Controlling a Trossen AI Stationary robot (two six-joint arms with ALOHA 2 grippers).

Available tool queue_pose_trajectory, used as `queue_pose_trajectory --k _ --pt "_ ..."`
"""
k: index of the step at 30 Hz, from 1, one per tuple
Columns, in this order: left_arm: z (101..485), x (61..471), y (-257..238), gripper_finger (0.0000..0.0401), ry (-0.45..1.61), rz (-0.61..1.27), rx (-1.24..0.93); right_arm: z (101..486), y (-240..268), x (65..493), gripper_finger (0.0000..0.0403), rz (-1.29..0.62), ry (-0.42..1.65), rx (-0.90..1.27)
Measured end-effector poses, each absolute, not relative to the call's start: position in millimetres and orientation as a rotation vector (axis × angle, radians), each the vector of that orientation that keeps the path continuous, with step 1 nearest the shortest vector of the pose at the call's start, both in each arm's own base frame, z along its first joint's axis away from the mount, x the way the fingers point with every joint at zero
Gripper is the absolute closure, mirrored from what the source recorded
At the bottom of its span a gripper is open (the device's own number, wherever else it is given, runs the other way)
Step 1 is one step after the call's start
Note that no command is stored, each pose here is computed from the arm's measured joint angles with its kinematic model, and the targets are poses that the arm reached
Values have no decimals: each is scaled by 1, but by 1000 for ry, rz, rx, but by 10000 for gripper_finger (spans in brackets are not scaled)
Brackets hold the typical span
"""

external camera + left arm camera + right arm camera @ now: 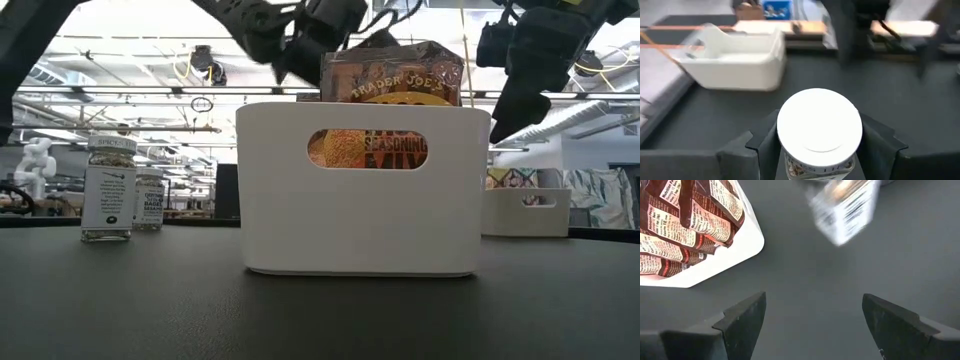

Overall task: Sort spices by type
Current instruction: Put the white seasoning bottle into the gray bin

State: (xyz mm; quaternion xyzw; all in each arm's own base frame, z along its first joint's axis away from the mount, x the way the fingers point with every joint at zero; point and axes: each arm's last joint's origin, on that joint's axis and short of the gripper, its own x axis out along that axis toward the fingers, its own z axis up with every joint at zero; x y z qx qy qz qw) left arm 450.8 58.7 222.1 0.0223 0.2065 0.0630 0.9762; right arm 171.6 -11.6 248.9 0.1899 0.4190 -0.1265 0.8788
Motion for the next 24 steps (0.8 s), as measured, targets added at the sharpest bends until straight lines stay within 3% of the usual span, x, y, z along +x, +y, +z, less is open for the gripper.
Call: queue_pose_trajectory --k 14,24 --pt "282 452 135 195 236 282 -56 249 -12 172 78 -264 874 396" --pt "285 514 154 195 145 246 -74 249 -12 172 78 -264 874 397"
